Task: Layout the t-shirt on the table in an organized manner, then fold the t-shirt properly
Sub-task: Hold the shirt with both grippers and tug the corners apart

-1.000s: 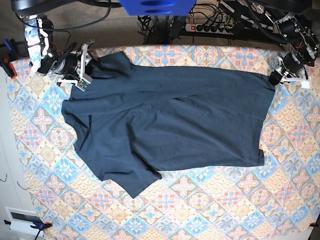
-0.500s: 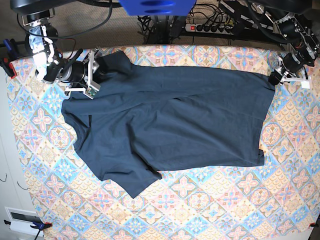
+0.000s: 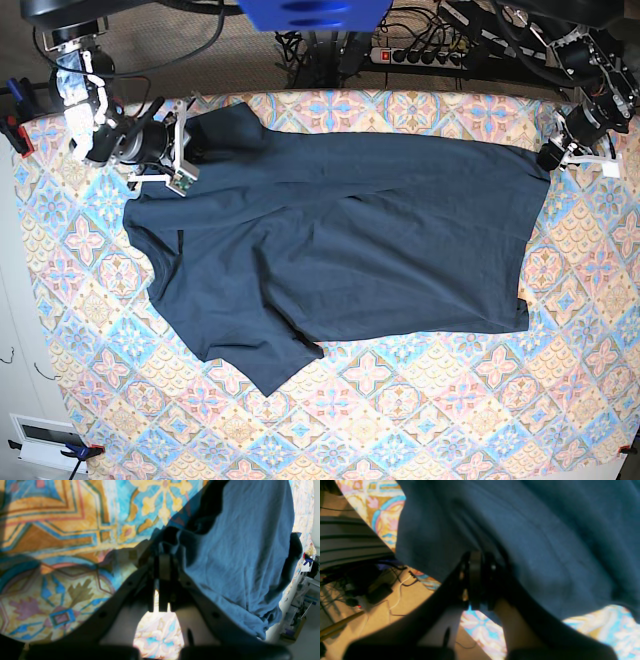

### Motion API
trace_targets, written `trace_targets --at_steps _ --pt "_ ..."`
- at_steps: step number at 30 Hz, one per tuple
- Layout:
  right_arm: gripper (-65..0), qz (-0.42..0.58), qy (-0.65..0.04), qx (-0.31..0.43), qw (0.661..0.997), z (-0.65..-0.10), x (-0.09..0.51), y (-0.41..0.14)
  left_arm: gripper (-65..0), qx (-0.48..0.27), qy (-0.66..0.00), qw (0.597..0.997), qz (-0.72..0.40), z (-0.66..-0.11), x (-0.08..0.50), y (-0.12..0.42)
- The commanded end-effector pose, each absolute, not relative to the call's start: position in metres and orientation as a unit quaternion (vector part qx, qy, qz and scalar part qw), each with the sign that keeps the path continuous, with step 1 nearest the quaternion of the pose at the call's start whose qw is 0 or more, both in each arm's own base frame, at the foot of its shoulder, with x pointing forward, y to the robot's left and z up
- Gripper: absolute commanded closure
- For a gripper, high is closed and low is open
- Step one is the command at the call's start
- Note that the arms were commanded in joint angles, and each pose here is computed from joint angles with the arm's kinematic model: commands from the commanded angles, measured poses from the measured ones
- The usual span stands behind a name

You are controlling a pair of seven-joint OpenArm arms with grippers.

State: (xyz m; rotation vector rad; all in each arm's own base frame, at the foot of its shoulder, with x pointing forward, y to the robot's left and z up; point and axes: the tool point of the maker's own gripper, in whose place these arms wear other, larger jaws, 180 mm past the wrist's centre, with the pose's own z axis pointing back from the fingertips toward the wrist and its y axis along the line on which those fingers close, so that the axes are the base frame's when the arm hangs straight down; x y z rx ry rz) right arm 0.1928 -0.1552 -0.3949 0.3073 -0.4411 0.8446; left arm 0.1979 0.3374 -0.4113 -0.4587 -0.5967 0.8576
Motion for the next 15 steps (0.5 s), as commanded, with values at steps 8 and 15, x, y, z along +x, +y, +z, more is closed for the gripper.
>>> trace_targets --at_steps 8,15 --pt "-3.8 0.374 -0.243 0.097 0.89 -0.366 0.195 -0.2 0.0 -0.191 -0.325 0.857 0.353 -0.374 0.203 0.34" --pt "-4.2 0.359 -0.241 0.084 0.898 -0.366 0.193 -0.214 0.0 -0.18 -0.334 0.887 0.264 -0.351 0.209 0.306"
